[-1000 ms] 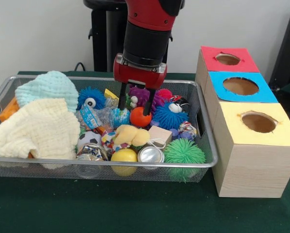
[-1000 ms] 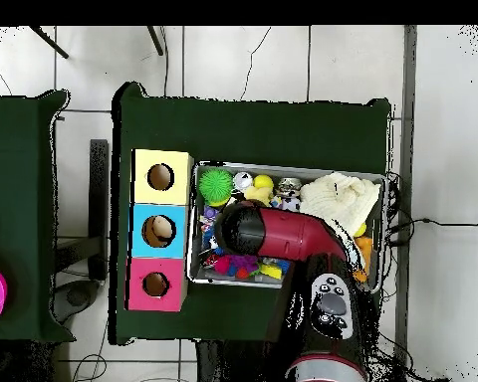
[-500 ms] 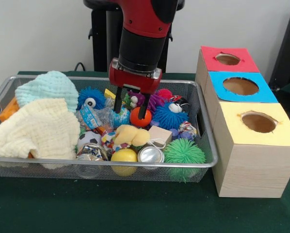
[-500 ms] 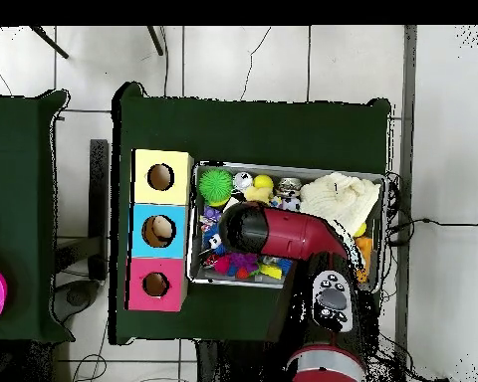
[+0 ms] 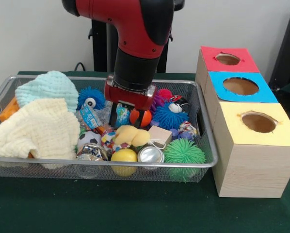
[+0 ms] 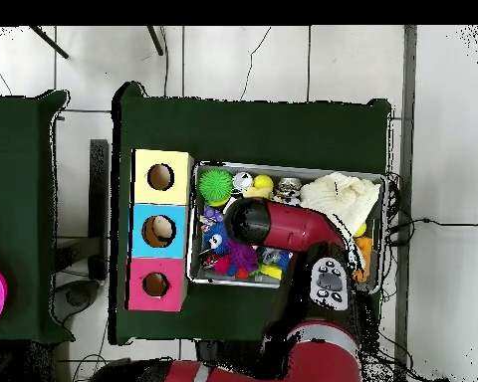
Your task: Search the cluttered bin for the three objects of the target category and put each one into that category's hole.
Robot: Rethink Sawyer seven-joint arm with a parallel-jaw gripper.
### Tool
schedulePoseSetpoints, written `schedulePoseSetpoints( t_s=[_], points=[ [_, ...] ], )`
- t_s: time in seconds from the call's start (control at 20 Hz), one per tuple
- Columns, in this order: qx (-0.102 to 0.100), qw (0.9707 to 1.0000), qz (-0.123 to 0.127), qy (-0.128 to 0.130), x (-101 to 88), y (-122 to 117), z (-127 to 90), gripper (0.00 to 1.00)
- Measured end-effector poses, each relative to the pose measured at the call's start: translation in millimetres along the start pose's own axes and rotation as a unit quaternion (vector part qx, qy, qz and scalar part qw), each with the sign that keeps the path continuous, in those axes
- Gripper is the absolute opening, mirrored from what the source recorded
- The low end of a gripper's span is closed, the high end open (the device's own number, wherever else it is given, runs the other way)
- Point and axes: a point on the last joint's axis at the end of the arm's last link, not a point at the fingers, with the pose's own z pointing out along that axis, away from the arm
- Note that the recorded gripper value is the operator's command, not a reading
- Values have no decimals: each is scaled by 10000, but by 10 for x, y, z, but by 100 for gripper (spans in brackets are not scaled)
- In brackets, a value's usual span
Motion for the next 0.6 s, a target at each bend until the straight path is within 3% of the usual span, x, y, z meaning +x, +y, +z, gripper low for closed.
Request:
schedulePoseSetpoints(
  t_s=[0.6],
  points=[
    [74,10000,17,-41,-46,78,31,100]
  ],
)
